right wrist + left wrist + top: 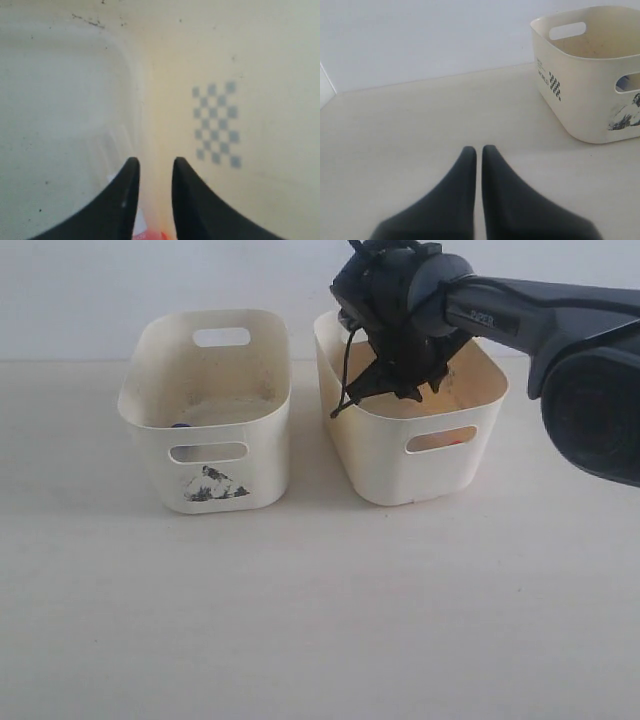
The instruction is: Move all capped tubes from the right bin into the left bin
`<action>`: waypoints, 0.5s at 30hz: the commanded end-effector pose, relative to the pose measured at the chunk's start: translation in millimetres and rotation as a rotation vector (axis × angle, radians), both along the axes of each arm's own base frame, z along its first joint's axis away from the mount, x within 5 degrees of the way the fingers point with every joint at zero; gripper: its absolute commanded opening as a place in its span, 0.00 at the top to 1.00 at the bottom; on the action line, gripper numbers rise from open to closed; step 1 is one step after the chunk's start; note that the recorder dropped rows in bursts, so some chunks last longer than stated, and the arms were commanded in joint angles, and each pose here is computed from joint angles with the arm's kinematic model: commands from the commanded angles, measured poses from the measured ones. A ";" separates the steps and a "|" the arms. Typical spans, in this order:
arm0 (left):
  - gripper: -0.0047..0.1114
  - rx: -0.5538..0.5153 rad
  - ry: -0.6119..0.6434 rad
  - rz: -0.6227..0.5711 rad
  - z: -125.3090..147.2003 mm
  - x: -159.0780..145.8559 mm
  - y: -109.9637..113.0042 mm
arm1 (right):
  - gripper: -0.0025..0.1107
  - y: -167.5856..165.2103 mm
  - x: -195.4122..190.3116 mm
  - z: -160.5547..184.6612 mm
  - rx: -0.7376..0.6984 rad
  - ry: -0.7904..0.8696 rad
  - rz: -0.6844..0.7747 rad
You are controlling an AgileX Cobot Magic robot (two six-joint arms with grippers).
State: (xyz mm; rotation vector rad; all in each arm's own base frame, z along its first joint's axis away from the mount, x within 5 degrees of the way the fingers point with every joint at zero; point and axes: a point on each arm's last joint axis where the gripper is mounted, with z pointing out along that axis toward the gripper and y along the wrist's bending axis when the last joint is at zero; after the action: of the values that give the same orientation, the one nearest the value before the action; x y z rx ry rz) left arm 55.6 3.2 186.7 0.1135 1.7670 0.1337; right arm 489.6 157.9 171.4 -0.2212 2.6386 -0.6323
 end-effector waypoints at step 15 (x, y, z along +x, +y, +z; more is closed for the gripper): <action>0.92 -0.013 -0.022 0.000 2.8 0.0 -0.2 | 0.52 -4.1 -2.6 -43.7 -0.039 0.144 -0.027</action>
State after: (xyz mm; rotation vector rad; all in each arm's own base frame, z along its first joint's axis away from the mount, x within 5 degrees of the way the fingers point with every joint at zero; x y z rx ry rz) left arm 55.6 3.2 186.7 0.1135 1.7670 0.1337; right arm 486.0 158.3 130.1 -0.2493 2.7645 -0.6814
